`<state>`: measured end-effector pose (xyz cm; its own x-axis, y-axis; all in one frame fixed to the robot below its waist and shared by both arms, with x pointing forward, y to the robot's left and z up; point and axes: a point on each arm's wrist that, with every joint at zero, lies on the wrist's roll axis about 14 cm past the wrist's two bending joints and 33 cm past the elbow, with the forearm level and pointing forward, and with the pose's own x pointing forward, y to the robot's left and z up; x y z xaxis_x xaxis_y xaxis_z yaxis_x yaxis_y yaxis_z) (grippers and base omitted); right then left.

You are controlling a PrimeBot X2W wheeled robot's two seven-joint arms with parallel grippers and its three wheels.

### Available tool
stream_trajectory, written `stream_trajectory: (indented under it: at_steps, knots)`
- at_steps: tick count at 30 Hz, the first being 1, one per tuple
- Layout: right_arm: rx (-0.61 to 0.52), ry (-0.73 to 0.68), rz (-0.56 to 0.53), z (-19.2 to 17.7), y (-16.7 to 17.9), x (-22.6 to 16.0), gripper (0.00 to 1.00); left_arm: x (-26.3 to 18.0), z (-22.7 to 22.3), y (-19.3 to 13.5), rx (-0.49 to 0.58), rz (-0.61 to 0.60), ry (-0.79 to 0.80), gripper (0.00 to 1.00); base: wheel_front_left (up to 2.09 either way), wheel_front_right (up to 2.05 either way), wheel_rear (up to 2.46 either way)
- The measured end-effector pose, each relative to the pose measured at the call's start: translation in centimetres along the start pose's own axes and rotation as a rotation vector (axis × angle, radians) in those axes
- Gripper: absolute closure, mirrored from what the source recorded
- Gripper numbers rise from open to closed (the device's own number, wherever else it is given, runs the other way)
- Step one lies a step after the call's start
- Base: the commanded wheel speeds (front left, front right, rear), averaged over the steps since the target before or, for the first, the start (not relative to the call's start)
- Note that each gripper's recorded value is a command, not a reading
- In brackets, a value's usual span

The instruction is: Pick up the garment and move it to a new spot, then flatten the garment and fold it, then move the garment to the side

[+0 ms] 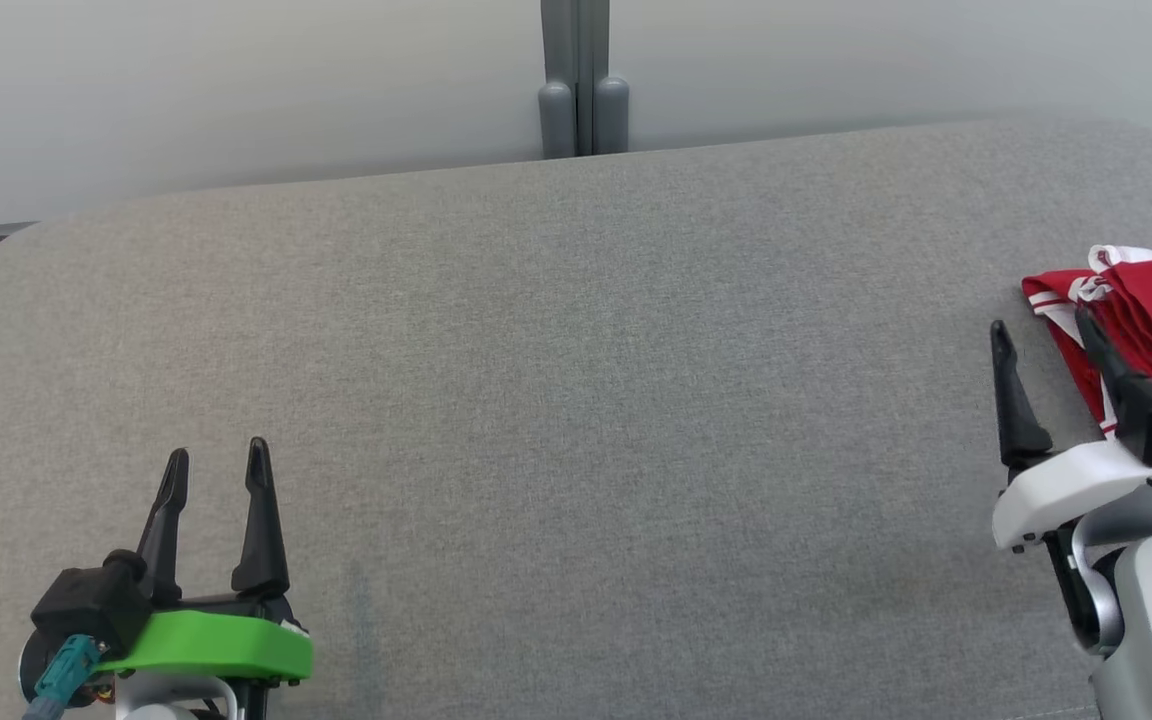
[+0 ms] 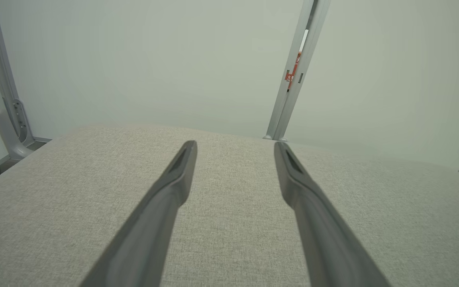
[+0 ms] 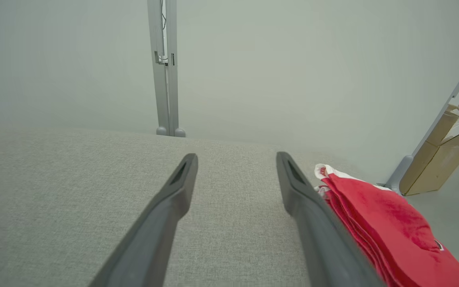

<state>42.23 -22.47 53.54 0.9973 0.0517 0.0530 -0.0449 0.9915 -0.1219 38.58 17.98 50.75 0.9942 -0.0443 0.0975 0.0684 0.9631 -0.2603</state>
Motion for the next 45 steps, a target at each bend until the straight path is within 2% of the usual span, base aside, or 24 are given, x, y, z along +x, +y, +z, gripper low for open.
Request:
stream_trajectory:
  at_steps: [13, 18, 45]
  knots:
    - [0.091, -0.004, 0.025, -0.6, 3.1, -2.6, 0.00, -2.7, -0.2, 1.3, -0.022, 0.056, 0.012, 0.00, 0.00, 0.00, 0.00]
    - [0.091, 0.001, 0.046, -0.7, 4.0, -2.8, 0.00, -2.9, -0.3, 1.6, -0.023, 0.065, 0.015, 0.00, 0.00, 0.00, 0.00]
    - [0.108, 0.014, 0.061, -0.9, 4.9, -2.8, 0.00, -2.9, -0.8, 1.9, -0.017, 0.074, 0.031, 0.00, 0.00, 0.00, 0.00]
